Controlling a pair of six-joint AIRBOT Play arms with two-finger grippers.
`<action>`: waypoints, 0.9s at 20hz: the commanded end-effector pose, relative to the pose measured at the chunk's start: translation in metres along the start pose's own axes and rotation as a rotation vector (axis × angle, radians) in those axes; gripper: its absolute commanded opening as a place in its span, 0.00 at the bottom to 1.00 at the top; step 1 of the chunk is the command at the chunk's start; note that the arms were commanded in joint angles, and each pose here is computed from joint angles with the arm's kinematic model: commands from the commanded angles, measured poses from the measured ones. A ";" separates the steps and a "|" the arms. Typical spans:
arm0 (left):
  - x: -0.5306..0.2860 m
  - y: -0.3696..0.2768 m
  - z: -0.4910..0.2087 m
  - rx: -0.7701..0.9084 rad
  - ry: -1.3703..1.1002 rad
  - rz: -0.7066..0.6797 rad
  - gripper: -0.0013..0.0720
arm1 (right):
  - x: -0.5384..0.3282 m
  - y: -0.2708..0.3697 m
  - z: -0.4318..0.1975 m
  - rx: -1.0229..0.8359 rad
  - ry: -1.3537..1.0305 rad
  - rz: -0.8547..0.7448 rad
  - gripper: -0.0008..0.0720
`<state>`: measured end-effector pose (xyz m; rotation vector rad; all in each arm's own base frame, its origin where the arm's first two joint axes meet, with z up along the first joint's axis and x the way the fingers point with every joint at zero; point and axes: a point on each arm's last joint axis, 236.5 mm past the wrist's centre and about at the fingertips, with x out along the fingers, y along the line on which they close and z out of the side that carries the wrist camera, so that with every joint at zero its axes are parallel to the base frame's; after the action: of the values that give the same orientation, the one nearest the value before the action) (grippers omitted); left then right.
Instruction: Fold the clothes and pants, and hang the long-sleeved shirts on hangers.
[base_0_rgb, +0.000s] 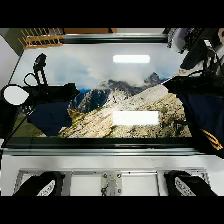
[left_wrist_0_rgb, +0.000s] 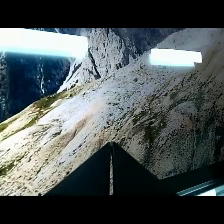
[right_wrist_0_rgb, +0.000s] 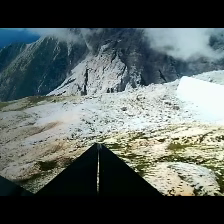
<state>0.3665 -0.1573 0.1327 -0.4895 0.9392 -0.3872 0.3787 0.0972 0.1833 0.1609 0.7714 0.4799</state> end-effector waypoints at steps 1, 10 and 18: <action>0.002 0.001 0.000 -0.003 -0.001 0.000 0.03 | 0.001 0.000 -0.001 0.003 0.005 0.001 0.03; 0.006 0.021 0.010 0.009 -0.054 0.046 0.03 | 0.003 -0.001 -0.002 0.005 0.008 0.002 0.03; -0.065 0.197 0.065 0.051 -0.203 0.505 0.95 | 0.003 -0.001 -0.002 0.005 0.008 0.002 0.03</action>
<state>0.4073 -0.0274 0.1138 -0.3728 0.8137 -0.0970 0.3794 0.0972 0.1802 0.1638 0.7787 0.4798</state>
